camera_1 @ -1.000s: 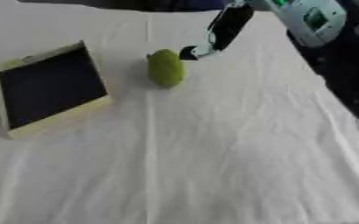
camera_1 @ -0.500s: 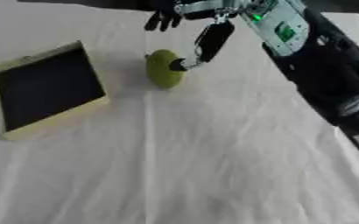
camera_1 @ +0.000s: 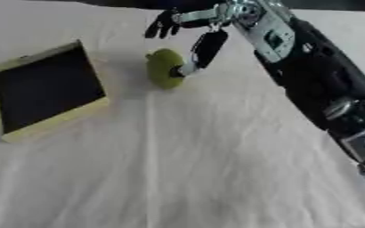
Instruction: Pick up objects on the table and place them in the box.
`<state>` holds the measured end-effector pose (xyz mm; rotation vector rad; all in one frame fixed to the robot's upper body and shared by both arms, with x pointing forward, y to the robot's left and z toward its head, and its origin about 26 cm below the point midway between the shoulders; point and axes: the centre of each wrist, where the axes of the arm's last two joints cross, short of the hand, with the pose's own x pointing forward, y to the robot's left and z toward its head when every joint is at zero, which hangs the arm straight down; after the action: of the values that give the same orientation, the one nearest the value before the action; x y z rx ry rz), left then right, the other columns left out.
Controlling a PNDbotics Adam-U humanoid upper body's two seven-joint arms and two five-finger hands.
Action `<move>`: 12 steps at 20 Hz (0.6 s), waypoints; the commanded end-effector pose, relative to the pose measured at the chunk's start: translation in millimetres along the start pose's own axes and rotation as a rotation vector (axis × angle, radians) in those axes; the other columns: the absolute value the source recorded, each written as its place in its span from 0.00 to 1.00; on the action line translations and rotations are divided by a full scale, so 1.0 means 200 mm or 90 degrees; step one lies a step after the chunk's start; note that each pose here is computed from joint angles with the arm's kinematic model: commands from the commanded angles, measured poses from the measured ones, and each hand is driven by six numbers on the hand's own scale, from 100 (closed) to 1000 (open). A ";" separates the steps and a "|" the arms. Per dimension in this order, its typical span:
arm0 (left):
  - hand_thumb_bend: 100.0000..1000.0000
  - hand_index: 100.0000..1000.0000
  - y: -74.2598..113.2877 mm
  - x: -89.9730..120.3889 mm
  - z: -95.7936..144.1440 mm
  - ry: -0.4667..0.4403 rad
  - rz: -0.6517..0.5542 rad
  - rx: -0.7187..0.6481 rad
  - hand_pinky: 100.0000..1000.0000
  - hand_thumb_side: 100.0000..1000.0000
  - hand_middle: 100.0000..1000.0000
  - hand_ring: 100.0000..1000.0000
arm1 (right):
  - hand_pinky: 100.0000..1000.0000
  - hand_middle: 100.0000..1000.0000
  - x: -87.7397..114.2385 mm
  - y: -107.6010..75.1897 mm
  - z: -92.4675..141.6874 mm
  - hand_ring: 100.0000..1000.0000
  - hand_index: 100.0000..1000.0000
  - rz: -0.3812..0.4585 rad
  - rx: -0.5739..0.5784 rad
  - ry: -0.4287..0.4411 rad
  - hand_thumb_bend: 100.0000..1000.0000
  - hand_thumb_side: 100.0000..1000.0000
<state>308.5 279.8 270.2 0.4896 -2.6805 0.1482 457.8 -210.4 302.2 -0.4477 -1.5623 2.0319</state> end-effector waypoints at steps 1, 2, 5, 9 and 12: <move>0.06 0.68 0.00 0.03 -0.03 -0.019 0.004 -0.003 0.73 0.52 0.56 0.71 | 0.85 0.88 -0.03 -0.02 0.03 0.88 0.95 0.019 -0.008 0.021 0.32 0.25; 0.06 0.68 0.00 0.03 -0.03 -0.019 0.004 -0.002 0.73 0.52 0.56 0.71 | 0.85 0.88 -0.04 -0.02 0.03 0.88 0.95 0.021 -0.006 0.023 0.33 0.25; 0.06 0.68 0.00 0.03 -0.03 -0.020 0.005 -0.003 0.73 0.52 0.56 0.71 | 0.85 0.87 -0.06 0.00 0.02 0.88 0.94 0.024 -0.003 0.027 0.33 0.24; 0.06 0.68 0.00 0.03 -0.04 -0.021 0.007 -0.003 0.73 0.52 0.56 0.71 | 0.85 0.86 -0.08 0.03 0.01 0.88 0.93 0.020 0.001 0.033 0.33 0.24; 0.06 0.68 -0.01 0.04 -0.04 -0.023 0.010 -0.004 0.73 0.52 0.56 0.71 | 0.85 0.86 -0.10 0.06 0.00 0.88 0.93 0.011 0.006 0.039 0.33 0.24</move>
<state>308.9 278.1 272.6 0.4772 -2.6878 0.1531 471.5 -219.1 279.7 -0.4826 -1.5097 2.0159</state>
